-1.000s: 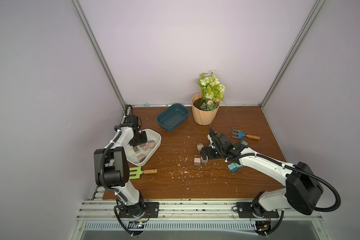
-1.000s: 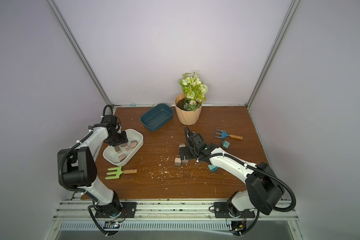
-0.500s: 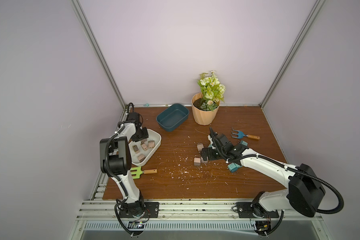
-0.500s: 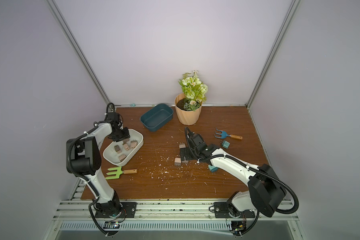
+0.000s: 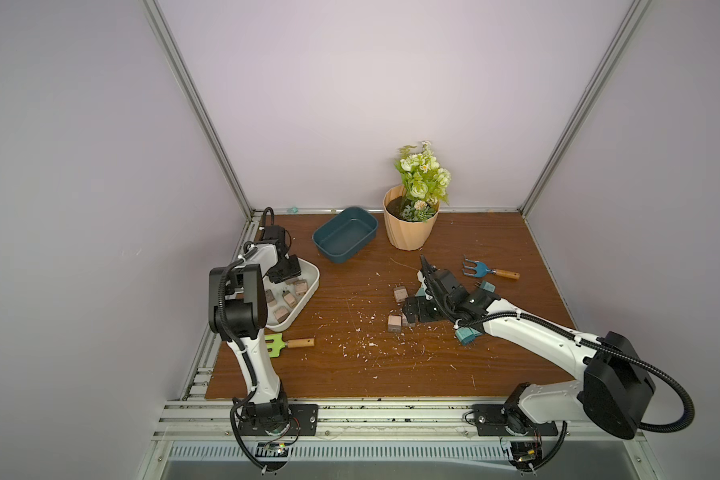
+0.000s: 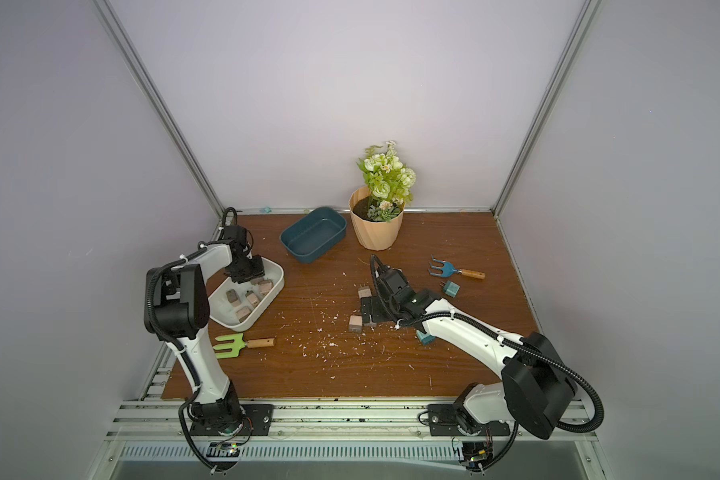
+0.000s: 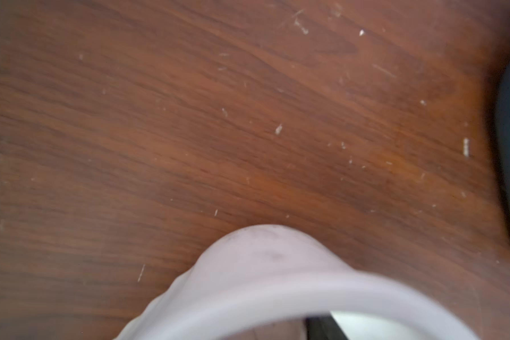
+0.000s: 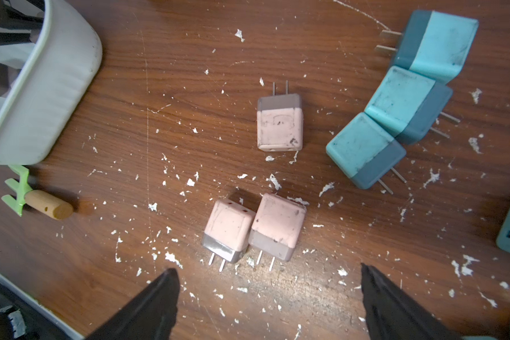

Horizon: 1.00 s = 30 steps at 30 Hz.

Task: Place the plugs by color into the storage box
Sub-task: Place the plug in the storage box, then move the plug to the center of the board.

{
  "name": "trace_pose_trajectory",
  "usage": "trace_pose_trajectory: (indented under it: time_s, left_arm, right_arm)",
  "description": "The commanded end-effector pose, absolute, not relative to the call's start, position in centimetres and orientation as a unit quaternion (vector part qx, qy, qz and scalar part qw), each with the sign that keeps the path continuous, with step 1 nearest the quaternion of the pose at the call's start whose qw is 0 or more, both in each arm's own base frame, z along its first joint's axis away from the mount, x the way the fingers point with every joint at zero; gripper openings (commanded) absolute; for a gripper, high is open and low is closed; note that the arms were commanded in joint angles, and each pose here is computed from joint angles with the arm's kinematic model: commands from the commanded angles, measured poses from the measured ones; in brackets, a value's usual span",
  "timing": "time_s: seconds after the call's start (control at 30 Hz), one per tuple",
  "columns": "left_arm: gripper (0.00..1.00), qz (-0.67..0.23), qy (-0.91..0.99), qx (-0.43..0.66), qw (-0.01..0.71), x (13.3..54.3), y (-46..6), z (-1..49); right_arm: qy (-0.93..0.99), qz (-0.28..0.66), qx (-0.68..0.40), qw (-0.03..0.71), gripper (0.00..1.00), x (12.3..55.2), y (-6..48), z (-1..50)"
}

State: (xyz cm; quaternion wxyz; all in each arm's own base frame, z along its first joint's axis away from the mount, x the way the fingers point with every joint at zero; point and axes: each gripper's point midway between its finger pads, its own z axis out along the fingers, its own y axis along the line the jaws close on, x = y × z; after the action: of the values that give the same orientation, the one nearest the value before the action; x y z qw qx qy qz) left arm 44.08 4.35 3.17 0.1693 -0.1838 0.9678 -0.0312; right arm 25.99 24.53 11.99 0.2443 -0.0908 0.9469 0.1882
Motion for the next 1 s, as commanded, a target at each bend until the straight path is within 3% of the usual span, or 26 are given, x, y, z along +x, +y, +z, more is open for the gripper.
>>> trace_pose_trajectory:
  time_s: [0.0,0.27,0.5,0.6,0.8,0.97]
  left_arm:
    - [0.48,-0.011,0.972,-0.195,0.134,43.1,4.4,1.4]
    - [0.78,0.007,0.971,-0.18,0.155,43.7,3.7,5.6]
    - [0.92,0.039,0.961,-0.159,0.223,43.1,1.4,15.3]
    - [0.95,0.016,0.96,-0.13,0.247,41.5,-3.1,18.1]
    - [1.0,-0.095,0.966,-0.036,0.236,38.5,-15.1,18.2]
    - [1.0,-0.161,0.973,-0.014,0.163,36.6,-23.0,15.1]
  right_arm:
    - [0.944,0.187,-0.081,0.261,0.98,26.1,24.1,13.0]
    - [0.941,0.181,-0.08,0.276,0.98,26.4,23.8,13.9]
    - [0.936,0.171,-0.087,0.294,0.99,27.0,23.6,15.4]
    - [0.935,0.166,-0.088,0.302,0.99,27.3,23.2,15.9]
    - [0.933,0.166,-0.076,0.31,0.99,28.3,21.6,16.4]
    - [0.933,0.17,-0.067,0.309,0.99,28.8,20.1,16.6]
